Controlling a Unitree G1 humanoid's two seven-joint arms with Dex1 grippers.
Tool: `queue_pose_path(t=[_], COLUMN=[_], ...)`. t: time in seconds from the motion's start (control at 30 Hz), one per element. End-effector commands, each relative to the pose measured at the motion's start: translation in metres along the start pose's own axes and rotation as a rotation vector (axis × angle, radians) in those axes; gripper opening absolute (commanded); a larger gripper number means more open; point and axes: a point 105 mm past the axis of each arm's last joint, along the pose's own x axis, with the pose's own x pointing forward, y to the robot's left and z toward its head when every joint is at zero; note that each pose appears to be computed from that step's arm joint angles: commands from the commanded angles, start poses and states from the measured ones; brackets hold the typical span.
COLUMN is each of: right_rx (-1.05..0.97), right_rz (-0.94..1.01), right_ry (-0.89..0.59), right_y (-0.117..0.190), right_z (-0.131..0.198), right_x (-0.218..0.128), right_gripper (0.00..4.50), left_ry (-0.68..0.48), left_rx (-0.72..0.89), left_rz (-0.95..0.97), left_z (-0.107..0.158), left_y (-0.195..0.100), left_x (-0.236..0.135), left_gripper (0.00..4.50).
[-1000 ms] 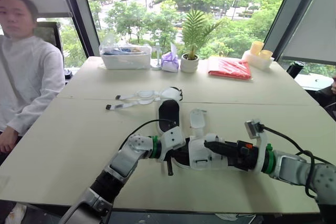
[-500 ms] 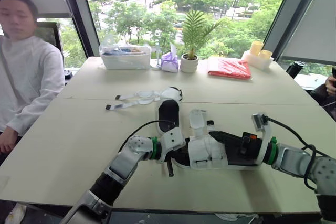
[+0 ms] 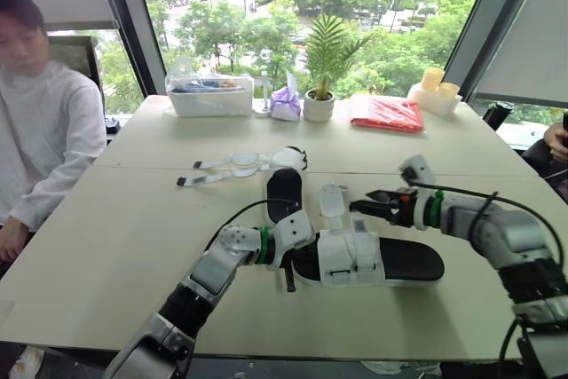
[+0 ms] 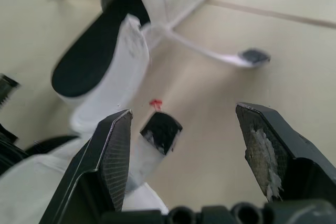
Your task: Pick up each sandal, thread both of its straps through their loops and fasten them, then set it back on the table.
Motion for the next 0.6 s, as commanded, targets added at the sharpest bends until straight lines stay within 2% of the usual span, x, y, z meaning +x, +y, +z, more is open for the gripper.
queue_pose_path(t=[0.03,0.13,0.23,0.37,0.5,0.6], right_rx=[-0.085,-0.185,-0.187,-0.133,0.009,0.128], right_rz=[-0.015,-0.016,-0.049,-0.105,-0.118,-0.050], right_ry=[0.024,0.103,0.094,0.002,-0.161,-0.208], right_y=[-0.007,-0.006,-0.012,-0.023,-0.032,-0.020], right_z=[0.007,-0.005,-0.001,0.021,0.063,0.080], right_x=[0.000,0.007,0.009,0.002,-0.016,-0.022], right_gripper=[3.35,3.35,3.35,3.35,3.35,3.35], left_ry=[0.013,0.016,0.014,0.009,0.007,0.006], left_rx=[0.001,-0.007,-0.010,-0.012,-0.009,-0.007], left_rz=[0.019,0.022,0.024,0.027,0.022,0.023], left_z=[-0.002,-0.005,-0.005,-0.002,-0.001,-0.001], left_y=[0.001,-0.002,-0.004,-0.003,-0.005,-0.004], left_x=[-0.001,-0.002,-0.001,-0.001,0.000,0.001], left_gripper=[0.00,0.00,0.00,0.00,0.00,0.00])
